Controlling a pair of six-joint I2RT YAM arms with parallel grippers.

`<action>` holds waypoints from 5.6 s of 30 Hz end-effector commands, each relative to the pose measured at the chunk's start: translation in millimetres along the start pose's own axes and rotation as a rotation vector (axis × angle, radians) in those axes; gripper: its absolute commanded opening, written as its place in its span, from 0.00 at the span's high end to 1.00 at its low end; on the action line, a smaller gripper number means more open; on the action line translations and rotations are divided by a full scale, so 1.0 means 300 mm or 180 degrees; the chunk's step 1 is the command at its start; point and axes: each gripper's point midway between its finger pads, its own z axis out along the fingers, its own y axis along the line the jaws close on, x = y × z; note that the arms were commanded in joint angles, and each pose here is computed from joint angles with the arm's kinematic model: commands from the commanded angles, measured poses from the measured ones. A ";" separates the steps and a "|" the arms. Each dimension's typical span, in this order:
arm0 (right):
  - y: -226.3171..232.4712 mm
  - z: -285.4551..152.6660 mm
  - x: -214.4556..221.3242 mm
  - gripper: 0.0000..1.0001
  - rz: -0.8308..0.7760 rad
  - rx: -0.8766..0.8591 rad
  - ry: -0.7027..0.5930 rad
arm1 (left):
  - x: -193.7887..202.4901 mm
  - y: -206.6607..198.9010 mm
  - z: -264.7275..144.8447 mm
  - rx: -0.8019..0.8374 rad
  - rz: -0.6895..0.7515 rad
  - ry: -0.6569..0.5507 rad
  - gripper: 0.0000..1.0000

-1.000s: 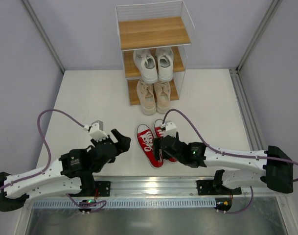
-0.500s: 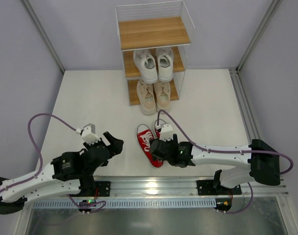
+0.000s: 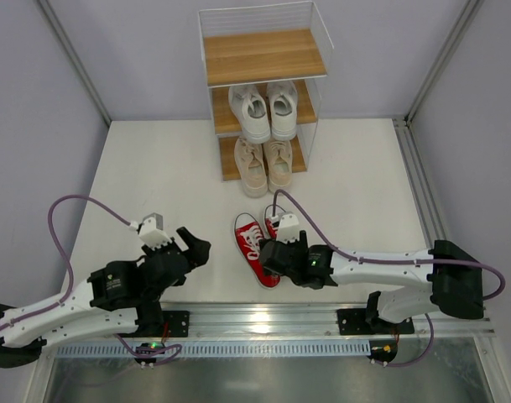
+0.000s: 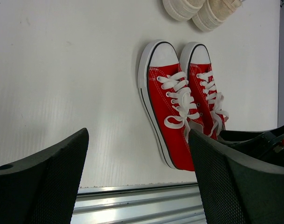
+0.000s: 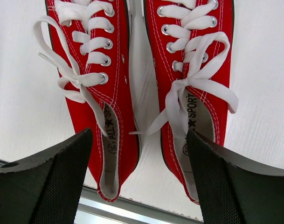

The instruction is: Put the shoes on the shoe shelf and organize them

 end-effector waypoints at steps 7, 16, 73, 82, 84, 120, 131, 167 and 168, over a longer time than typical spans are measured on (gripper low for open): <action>0.039 0.073 0.035 0.27 0.0045 -0.0057 0.0014 | -0.021 0.030 0.002 -0.0081 -0.0063 -0.0120 0.15; 0.031 0.109 0.042 0.69 0.0031 0.0000 0.0060 | -0.007 0.044 -0.001 -0.0106 -0.0075 -0.0059 0.16; 0.001 0.202 -0.039 0.96 0.0247 0.0036 -0.0219 | -0.016 0.051 -0.016 -0.0044 -0.0106 -0.0050 0.20; -0.031 -0.030 -0.204 0.96 -0.0034 -0.0305 -0.0524 | -0.037 0.037 -0.023 0.0064 -0.0124 -0.0122 0.20; -0.036 -0.101 -0.278 0.96 -0.0053 -0.0369 -0.0688 | -0.039 0.028 -0.022 0.0089 -0.0118 -0.0130 0.20; -0.093 -0.683 -1.785 0.96 0.0107 0.0694 -0.3613 | -0.030 0.067 -0.085 0.0314 -0.0207 0.0087 0.23; -0.137 -0.622 -1.855 0.96 0.0275 0.0414 -0.3715 | -0.052 0.095 -0.105 0.0346 -0.0286 0.0037 0.23; -0.118 -0.444 -1.912 0.92 0.0825 -0.0112 -0.3690 | -0.107 0.148 -0.153 0.0357 -0.0439 -0.0056 0.25; -0.116 -0.444 -1.913 0.91 0.0829 -0.0120 -0.3695 | -0.109 0.148 -0.155 0.0364 -0.0451 -0.0058 0.25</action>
